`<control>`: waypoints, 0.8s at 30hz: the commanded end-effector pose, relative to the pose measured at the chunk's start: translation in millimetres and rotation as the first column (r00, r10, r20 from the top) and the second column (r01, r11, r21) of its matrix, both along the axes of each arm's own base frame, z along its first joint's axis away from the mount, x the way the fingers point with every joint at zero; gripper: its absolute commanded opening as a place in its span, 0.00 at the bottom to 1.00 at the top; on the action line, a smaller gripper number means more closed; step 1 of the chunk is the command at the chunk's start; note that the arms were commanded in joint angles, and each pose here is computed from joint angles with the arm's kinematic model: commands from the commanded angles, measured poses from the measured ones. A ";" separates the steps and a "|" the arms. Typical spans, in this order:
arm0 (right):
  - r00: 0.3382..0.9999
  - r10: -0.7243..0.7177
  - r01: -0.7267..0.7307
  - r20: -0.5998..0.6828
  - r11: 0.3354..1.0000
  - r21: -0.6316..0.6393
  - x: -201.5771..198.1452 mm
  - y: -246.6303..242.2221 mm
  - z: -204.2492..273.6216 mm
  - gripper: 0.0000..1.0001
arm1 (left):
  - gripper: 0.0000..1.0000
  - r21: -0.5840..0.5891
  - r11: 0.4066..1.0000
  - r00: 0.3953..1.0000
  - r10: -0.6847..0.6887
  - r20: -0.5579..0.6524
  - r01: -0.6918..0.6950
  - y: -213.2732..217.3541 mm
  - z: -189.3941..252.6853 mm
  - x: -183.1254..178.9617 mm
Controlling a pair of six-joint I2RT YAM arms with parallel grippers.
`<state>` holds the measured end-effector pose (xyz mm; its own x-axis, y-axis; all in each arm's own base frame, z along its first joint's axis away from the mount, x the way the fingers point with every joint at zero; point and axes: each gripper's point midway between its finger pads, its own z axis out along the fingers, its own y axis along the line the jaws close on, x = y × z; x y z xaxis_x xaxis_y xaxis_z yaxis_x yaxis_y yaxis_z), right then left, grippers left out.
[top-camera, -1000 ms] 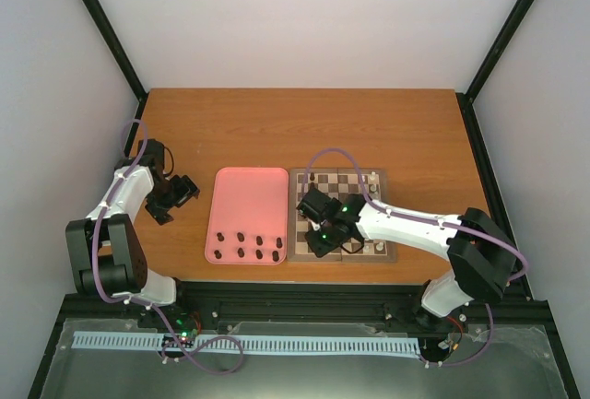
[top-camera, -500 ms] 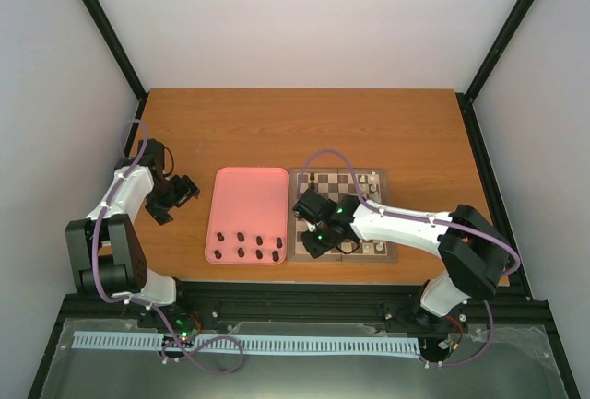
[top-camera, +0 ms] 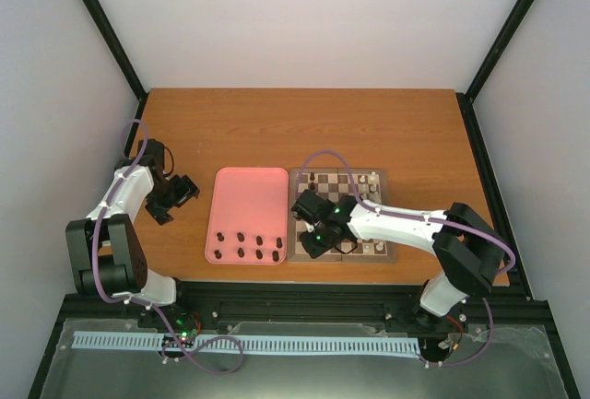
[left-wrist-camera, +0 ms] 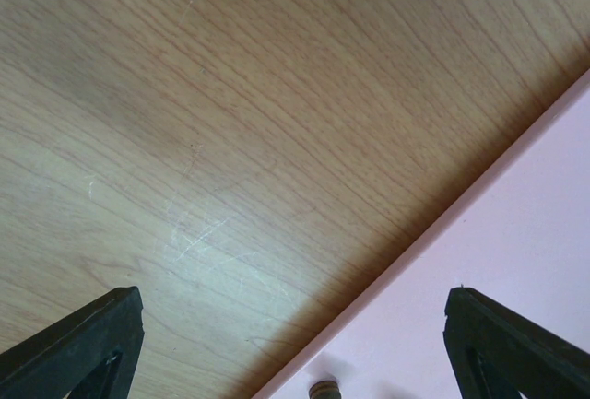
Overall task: Set up the chess pieces on the board
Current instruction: Place the chess piece on the chessboard.
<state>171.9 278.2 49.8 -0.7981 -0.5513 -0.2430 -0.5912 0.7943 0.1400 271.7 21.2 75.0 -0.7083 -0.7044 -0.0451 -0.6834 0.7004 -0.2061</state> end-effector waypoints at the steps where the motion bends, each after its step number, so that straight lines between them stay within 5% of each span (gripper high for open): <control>1: 0.999 0.028 -0.029 0.021 0.999 0.036 3.7 13.1 6.1 0.10 | 1.00 0.002 1.000 1.000 -0.010 0.030 0.010 2.0 5.4 8.7; 9: 0.999 0.029 -0.030 0.026 0.999 0.032 4.4 12.2 8.2 0.13 | 1.00 0.007 1.000 1.000 -0.010 0.028 0.010 2.8 6.2 7.7; 24: 0.996 0.017 -0.022 0.086 0.998 0.056 11.4 11.3 79.2 0.34 | 1.00 0.001 1.000 0.999 -0.010 0.035 0.010 2.0 7.6 9.8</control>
